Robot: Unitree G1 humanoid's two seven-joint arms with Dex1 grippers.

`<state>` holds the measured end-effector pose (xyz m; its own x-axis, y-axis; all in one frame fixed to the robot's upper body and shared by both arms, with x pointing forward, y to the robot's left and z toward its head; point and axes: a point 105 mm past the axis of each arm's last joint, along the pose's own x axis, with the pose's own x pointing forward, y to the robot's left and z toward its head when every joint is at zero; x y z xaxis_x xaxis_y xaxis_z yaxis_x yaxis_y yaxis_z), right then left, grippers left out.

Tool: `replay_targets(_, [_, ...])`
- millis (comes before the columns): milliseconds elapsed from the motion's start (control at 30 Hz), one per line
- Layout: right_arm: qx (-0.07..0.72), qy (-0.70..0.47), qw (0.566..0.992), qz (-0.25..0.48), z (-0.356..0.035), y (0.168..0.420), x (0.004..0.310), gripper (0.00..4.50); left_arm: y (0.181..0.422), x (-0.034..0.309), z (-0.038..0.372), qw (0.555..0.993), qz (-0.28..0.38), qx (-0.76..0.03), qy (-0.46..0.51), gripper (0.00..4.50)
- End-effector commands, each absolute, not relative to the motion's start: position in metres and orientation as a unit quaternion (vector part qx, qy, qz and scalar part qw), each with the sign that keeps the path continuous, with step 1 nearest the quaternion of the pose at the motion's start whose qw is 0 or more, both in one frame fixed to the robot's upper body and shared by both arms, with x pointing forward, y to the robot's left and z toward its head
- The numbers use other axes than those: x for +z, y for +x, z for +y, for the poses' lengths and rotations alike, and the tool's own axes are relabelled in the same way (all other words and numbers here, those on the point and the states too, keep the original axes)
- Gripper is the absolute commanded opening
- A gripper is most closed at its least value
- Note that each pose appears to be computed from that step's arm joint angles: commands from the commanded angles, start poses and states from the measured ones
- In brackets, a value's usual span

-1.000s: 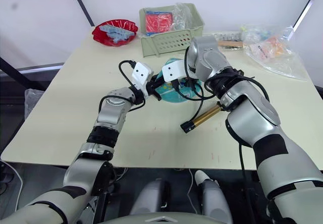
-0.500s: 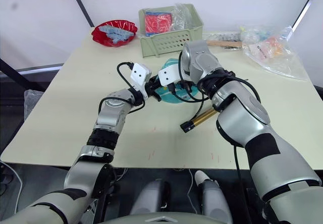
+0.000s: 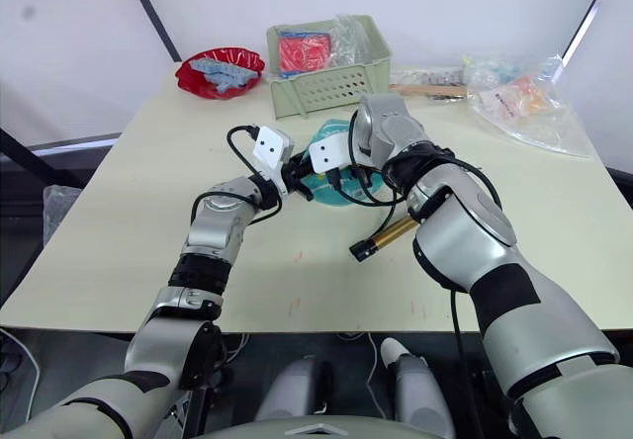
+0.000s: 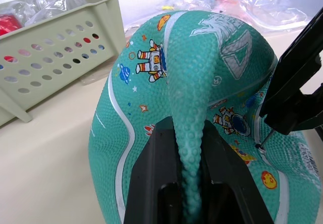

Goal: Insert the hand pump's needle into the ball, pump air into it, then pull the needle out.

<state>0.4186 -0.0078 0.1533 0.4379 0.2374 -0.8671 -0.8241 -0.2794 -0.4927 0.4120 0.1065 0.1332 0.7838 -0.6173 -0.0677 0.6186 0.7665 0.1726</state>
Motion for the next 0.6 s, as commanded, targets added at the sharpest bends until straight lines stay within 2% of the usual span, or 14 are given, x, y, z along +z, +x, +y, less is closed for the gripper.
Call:
replay_targets(33, [0.496,-0.63,0.55,0.234,-0.007,0.414,0.13,0.34,0.4,0.098,0.089,0.924,0.063,-0.367,0.086,0.02])
replay_targets(600, [0.511,-0.625,0.554,0.205,-0.001,0.412,0.112,0.34,0.4,0.096,0.092,0.924,0.068,-0.365,0.089,0.02])
